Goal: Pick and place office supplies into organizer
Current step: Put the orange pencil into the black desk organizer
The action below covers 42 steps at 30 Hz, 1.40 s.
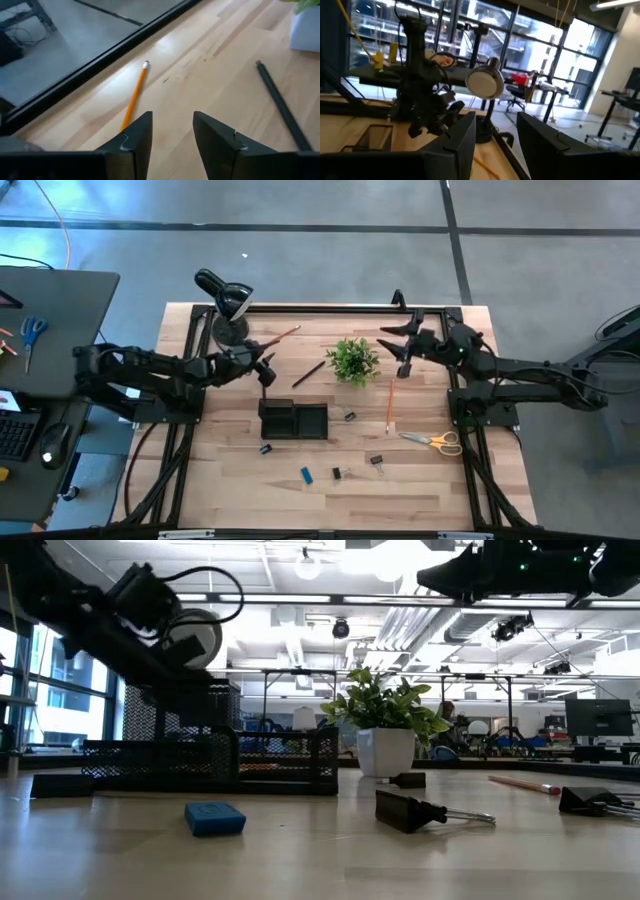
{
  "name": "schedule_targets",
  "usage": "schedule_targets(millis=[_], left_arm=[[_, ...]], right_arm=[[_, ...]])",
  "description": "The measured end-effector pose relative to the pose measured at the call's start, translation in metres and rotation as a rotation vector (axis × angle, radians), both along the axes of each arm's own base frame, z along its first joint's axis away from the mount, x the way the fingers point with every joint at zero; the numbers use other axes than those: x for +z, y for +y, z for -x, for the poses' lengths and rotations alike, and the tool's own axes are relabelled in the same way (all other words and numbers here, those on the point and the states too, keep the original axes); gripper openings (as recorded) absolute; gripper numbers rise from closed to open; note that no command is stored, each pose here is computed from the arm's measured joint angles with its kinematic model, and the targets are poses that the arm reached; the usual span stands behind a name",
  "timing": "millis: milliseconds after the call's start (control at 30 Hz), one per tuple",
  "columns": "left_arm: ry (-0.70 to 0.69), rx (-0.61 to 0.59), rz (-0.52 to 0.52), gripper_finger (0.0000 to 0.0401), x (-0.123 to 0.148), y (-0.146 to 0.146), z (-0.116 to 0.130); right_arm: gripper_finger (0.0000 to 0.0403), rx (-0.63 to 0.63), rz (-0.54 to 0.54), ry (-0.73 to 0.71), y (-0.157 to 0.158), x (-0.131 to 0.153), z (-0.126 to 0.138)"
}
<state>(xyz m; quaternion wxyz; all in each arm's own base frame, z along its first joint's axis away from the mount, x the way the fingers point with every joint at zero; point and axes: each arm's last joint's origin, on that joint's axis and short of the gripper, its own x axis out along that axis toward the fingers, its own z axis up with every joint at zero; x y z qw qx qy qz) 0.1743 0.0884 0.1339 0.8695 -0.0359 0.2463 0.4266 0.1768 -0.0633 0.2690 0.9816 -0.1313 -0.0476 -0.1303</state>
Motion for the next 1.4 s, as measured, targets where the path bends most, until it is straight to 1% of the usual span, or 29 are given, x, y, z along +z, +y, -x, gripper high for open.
schedule_targets(millis=[133, 233, 300, 333, 433, 533, 700, 933, 1100, 1400], left_arm=[[-0.040, 0.017, -0.017, 0.0112, -0.009, -0.001, 0.010], [-0.031, 0.093, -0.008, 0.0103, -0.015, 0.009, 0.023], [-0.034, 0.123, 0.021, 0.0100, -0.018, 0.018, 0.032], [-0.047, 0.115, 0.053, 0.0100, -0.020, 0.022, 0.036], [-0.107, 0.035, 0.126, 0.0100, -0.023, 0.028, 0.045], [-0.118, -0.021, 0.128, 0.0099, -0.025, 0.031, 0.050], [-0.032, -0.061, 0.101, 0.0099, -0.032, 0.030, 0.057], [-0.033, -0.085, 0.055, 0.0099, -0.032, 0.033, 0.055], [-0.022, -0.034, 0.076, 0.0099, -0.034, 0.040, 0.049], [0.009, -0.022, 0.106, 0.0099, -0.039, 0.045, 0.039]], right_arm=[[0.0140, 0.016, -0.027, 0.007, 0.002, -0.001, -0.001], [0.0140, 0.029, -0.030, 0.008, 0.005, -0.001, -0.002], [0.0140, 0.037, -0.028, 0.005, 0.006, -0.001, -0.002], [0.0140, 0.041, -0.028, 0.003, 0.007, -0.001, -0.002], [0.0139, 0.053, -0.031, 0.002, 0.009, -0.001, -0.003], [0.0139, 0.060, -0.031, 0.001, 0.010, -0.001, -0.003], [0.0139, 0.064, -0.060, -0.006, 0.010, -0.001, -0.003], [0.0139, 0.073, -0.090, 0.013, 0.011, -0.003, -0.004], [0.0139, 0.091, -0.084, 0.003, 0.015, -0.002, -0.005], [0.0139, 0.127, -0.085, 0.004, 0.023, -0.002, -0.007]])
